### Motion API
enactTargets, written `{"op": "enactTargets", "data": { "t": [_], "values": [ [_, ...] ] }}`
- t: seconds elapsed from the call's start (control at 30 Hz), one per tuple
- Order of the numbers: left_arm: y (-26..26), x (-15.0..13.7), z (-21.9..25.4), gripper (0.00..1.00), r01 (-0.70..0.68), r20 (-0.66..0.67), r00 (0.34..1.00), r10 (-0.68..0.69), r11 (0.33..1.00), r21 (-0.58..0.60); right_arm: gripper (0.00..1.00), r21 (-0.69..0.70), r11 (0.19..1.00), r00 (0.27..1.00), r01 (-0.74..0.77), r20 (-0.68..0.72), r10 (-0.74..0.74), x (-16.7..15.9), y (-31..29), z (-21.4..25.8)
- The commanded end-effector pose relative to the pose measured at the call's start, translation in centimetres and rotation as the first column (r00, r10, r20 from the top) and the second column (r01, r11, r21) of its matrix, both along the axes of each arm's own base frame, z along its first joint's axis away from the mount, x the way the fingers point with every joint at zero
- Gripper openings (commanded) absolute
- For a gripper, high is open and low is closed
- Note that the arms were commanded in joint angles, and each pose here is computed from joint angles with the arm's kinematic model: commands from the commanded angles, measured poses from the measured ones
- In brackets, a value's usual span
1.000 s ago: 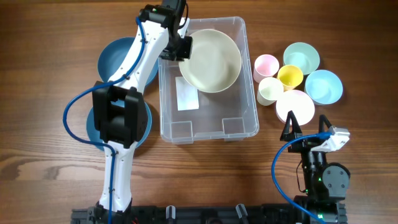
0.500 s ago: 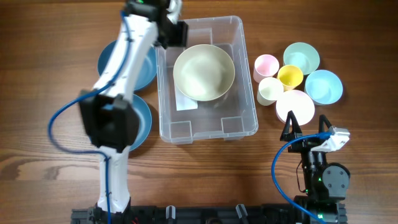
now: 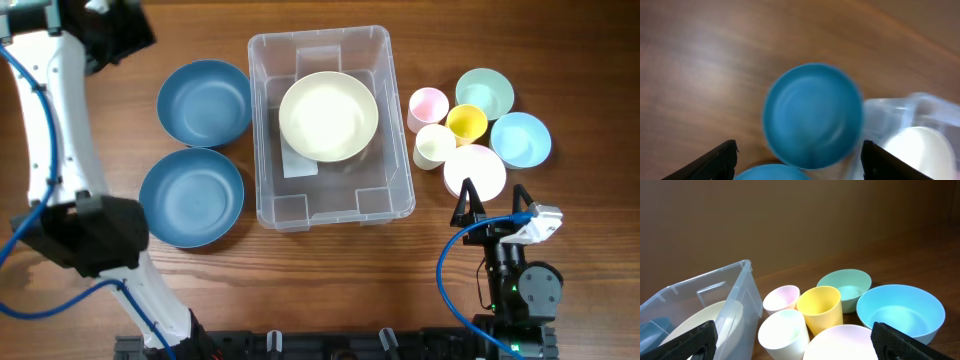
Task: Pack container
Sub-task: 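Move the left gripper to the upper blue bowl and grasp its rim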
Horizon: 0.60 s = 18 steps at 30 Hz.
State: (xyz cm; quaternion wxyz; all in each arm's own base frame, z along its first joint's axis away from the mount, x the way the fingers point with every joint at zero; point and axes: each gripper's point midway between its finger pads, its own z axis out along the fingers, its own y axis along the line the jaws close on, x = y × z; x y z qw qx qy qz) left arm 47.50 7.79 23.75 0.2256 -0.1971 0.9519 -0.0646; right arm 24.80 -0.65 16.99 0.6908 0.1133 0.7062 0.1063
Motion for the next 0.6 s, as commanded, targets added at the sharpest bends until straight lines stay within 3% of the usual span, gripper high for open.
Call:
{"op": "enactTargets", "data": {
  "t": [0.0,0.1,0.57],
  "values": [
    [1.0,-0.8,-7.0,0.80,0.109,-0.132,0.983,-0.127,0.985,-0.132,1.00,0.008,1.000,1.000,-0.017,0.000,0.017,0.0,0.3,0.0],
    [0.7,-1.3,-9.2,0.80,0.178,-0.133,0.968,-0.212,0.958,-0.226,1.00,0.007,1.000,1.000,-0.017,0.000,0.017,0.0,0.3,0.0],
    [1.2,-1.6,-17.2,0.83,0.144,-0.260,0.941,-0.219,0.950,-0.277,1.00,0.008,1.000,1.000,-0.017,0.000,0.017,0.0,0.3,0.0]
  ]
}}
